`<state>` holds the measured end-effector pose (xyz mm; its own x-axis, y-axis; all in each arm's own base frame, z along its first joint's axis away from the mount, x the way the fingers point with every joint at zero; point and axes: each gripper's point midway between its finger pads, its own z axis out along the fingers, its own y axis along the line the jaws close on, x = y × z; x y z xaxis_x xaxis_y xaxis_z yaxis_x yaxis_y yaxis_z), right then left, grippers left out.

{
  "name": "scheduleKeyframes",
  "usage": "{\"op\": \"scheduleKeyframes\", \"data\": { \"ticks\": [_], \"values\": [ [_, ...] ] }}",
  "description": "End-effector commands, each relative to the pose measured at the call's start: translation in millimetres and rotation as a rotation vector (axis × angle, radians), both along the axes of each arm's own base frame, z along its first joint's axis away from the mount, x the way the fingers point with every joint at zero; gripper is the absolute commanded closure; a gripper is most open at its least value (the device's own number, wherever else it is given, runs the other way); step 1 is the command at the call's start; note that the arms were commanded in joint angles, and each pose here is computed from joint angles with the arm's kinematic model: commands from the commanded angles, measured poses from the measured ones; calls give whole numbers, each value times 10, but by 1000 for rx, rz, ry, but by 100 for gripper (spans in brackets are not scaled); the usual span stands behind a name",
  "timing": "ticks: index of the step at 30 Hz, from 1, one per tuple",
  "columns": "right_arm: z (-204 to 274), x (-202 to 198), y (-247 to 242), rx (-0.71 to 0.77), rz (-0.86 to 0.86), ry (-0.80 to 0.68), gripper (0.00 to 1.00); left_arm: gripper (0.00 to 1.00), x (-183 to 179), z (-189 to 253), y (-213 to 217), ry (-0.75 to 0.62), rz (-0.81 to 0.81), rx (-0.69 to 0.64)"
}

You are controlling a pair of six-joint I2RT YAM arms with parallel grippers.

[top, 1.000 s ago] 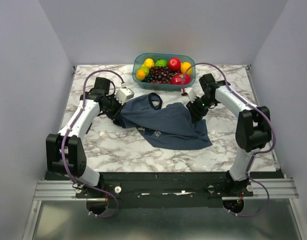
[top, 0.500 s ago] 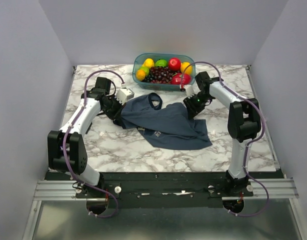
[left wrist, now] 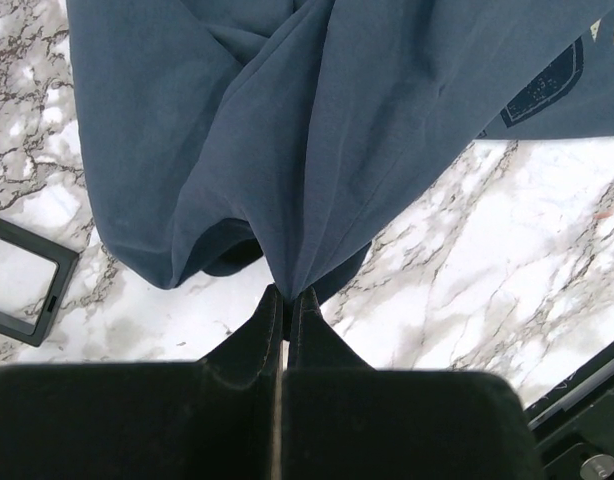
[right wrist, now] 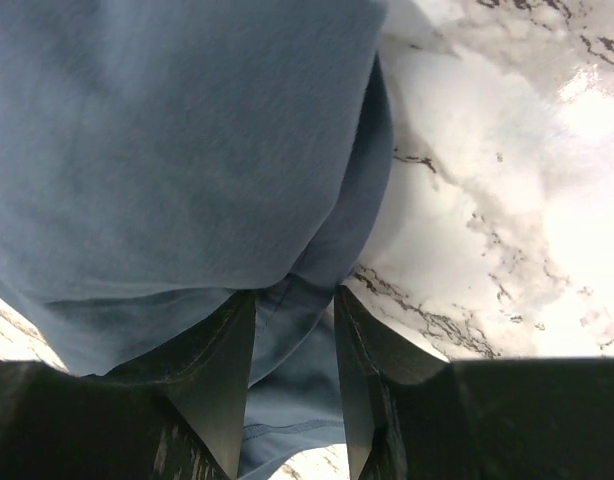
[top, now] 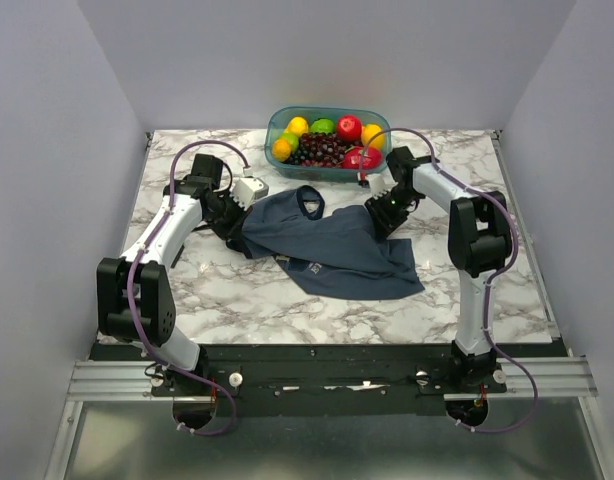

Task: Remove the brooch from the garment
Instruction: Pick up the crumped clothing from the center of the board.

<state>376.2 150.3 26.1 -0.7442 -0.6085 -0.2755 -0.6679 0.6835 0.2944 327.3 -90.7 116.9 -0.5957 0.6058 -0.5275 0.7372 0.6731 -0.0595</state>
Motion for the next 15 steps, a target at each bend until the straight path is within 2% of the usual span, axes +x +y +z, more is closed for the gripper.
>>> {"op": "scheduleKeyframes", "data": {
  "ticks": [1,9,15],
  "values": [
    [2,143,-13,-16,-37,-17,55,100,-6,54,-26,14,-1,-12],
    [-29,158,-78,-57,-73,-11,52,100,38,77,-30,7,1,-13],
    [-22,135,-52,-43,-67,5,59,100,38,68,-32,10,0,-14]
  ]
}}
